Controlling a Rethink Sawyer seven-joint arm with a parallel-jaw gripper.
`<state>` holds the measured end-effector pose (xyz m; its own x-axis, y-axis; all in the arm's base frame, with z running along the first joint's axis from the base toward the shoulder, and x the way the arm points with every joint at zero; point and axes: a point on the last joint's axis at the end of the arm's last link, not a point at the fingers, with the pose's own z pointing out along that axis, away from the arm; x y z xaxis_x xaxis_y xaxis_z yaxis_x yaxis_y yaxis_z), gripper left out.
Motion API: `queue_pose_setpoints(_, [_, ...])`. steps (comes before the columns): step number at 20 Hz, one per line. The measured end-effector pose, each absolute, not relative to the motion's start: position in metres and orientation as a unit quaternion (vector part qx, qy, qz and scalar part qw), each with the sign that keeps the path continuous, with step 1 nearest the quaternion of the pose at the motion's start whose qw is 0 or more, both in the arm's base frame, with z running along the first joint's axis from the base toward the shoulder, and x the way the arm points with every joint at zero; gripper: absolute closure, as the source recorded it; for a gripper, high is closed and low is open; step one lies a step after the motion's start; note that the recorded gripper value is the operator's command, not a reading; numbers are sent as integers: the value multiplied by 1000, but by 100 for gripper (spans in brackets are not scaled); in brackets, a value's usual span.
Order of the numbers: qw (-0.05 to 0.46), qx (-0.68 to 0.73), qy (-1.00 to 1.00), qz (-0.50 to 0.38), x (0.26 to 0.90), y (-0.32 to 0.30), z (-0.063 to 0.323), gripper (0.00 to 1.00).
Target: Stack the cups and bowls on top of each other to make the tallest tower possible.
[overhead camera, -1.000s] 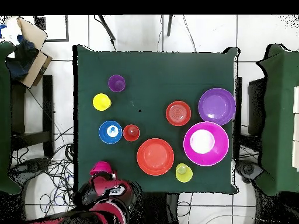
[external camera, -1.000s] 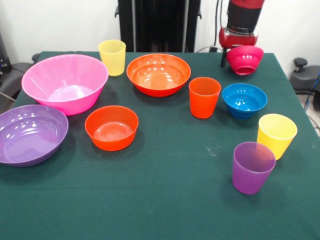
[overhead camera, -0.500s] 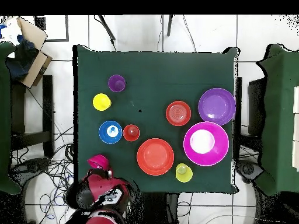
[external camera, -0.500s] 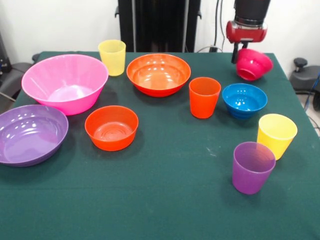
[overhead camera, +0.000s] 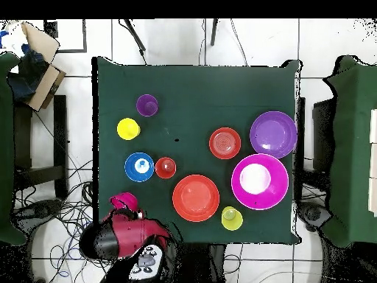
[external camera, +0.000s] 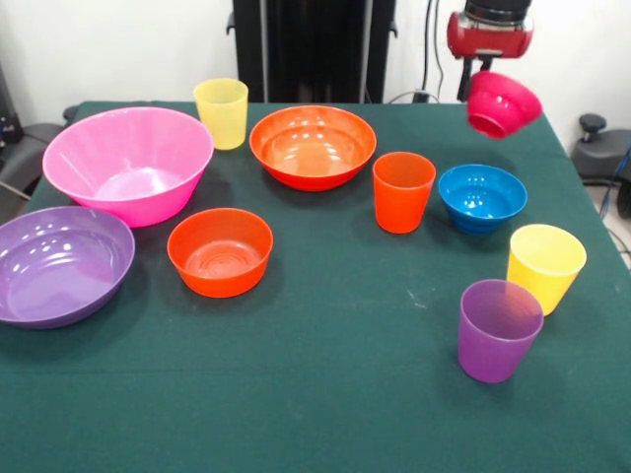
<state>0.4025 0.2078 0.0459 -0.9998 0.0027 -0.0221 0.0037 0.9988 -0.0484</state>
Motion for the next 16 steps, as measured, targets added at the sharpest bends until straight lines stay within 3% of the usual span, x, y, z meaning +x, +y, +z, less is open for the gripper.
queue_pose_setpoints(16, [4,60,998,-12,504,122,116,100])
